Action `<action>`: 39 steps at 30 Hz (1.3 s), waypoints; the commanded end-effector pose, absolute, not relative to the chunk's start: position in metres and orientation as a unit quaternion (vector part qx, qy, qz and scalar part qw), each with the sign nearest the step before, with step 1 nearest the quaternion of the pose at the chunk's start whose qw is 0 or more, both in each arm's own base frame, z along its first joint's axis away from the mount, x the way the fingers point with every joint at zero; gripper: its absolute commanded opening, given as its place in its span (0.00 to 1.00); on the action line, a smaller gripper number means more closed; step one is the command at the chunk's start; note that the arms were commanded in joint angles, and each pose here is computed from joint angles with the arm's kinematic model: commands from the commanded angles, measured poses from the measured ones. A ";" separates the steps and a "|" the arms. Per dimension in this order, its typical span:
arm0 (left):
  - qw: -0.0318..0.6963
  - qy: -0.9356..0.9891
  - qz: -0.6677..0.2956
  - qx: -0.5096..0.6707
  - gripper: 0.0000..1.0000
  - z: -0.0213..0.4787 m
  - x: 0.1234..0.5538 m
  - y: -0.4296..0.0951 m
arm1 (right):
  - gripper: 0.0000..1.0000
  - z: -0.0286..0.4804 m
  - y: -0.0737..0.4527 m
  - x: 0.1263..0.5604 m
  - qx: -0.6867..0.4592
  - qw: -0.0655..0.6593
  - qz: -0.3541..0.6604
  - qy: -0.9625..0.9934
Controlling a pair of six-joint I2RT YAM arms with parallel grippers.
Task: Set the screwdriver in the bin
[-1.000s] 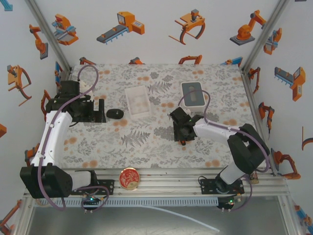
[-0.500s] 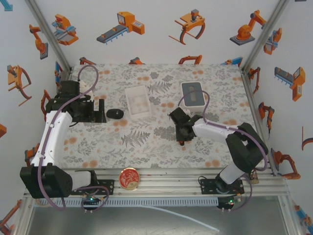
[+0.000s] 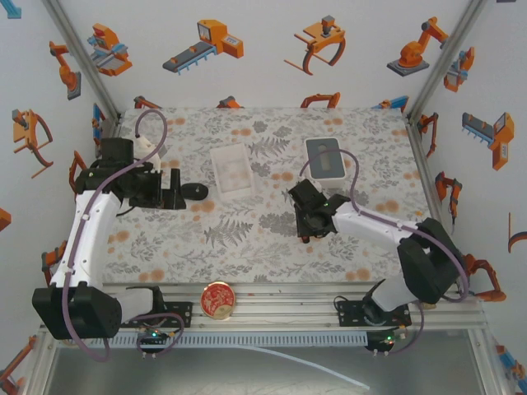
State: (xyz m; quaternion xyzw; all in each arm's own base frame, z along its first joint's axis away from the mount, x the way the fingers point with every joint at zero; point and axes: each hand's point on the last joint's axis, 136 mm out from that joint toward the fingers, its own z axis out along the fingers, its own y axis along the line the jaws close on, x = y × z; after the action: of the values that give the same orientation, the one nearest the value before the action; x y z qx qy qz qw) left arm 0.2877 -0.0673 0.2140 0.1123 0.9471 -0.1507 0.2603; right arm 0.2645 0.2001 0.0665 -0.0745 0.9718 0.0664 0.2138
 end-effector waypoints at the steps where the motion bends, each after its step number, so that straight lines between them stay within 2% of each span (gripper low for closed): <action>1: 0.255 0.945 -0.161 0.128 0.97 0.214 0.278 -0.073 | 0.18 0.093 0.203 0.264 -0.089 0.230 0.077 0.966; 10: 0.263 0.938 -0.171 0.149 0.97 0.220 0.271 -0.078 | 0.18 0.152 0.225 0.281 -0.125 0.278 0.096 0.948; 20: 0.278 0.931 -0.176 0.157 0.97 0.229 0.264 -0.082 | 0.18 0.199 0.305 0.335 -0.210 0.306 0.121 0.921; 30: 0.285 0.930 -0.174 0.154 0.97 0.235 0.262 -0.082 | 0.18 0.185 0.367 0.379 -0.261 0.309 0.130 0.905; 39: 0.286 0.930 -0.175 0.154 0.97 0.238 0.265 -0.083 | 0.19 0.163 0.410 0.402 -0.304 0.311 0.123 0.892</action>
State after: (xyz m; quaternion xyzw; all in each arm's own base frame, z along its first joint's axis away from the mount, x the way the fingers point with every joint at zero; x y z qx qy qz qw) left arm 0.2688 -0.0796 0.2307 0.1486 0.9320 -0.1686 0.2845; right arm 0.3997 0.3982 0.1570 -0.2790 0.9026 0.1258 0.3027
